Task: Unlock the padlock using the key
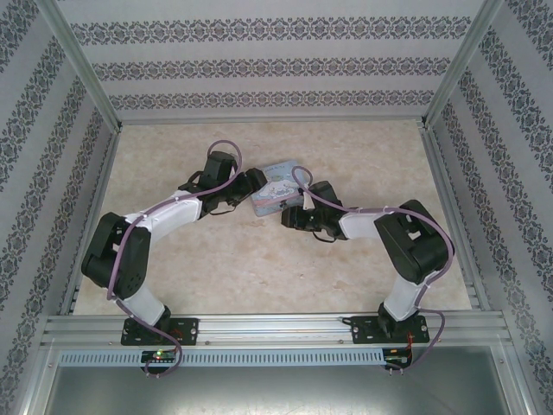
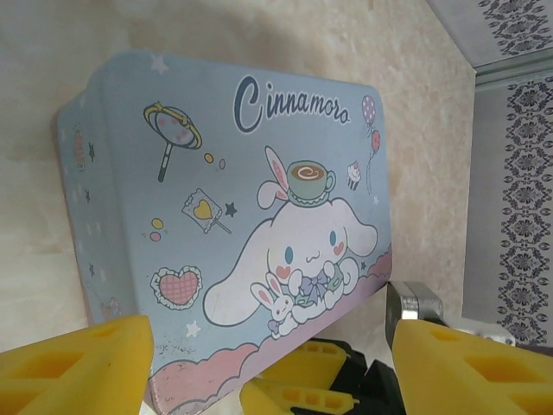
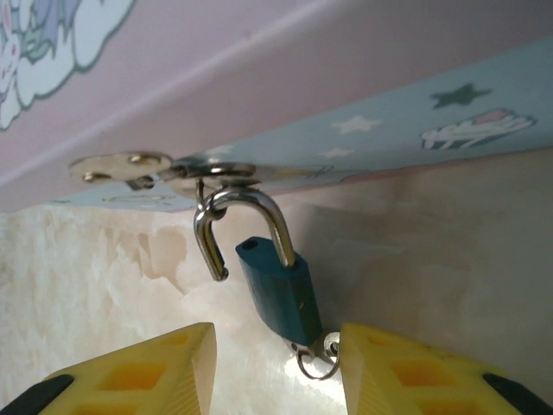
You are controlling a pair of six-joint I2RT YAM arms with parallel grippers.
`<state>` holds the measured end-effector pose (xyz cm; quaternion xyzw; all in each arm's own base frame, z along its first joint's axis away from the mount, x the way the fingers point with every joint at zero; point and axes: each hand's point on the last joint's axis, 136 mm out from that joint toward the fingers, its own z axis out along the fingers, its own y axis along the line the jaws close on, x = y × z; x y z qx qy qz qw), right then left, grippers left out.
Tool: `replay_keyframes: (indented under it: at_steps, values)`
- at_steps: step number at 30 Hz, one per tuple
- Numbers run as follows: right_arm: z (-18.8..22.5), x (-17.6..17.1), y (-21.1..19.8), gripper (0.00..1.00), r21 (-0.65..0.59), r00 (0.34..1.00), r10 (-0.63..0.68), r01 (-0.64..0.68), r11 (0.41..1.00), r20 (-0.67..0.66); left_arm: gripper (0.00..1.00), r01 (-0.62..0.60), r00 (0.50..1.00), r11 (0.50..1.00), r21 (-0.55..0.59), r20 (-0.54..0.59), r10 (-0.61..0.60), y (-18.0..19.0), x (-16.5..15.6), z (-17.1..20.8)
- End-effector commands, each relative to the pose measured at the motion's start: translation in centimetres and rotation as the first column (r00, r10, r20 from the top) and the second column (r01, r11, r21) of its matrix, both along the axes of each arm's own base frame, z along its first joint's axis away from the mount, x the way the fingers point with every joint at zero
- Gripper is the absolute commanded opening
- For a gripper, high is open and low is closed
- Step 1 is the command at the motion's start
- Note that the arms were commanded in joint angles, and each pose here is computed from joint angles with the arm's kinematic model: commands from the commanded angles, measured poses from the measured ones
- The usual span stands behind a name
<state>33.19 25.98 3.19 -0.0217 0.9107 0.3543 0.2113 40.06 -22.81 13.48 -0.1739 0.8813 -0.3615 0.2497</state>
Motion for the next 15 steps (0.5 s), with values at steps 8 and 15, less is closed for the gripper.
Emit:
replay_keyframes:
  at_steps: [8, 15]
  values:
    - [-0.01, 1.67, 1.07, 0.39, -0.011, 0.998, 0.015, -0.014, 1.0, 0.053, 0.73, 0.018, 1.0, 1.0, -0.019, -0.013, -0.019, 0.13, 0.45, -0.48]
    - [-0.49, 1.3, 1.1, 0.29, -0.014, 0.999, 0.023, -0.023, 1.0, 0.04, 0.73, 0.007, 1.0, 1.0, -0.024, -0.014, -0.008, 0.36, 0.94, -0.7]
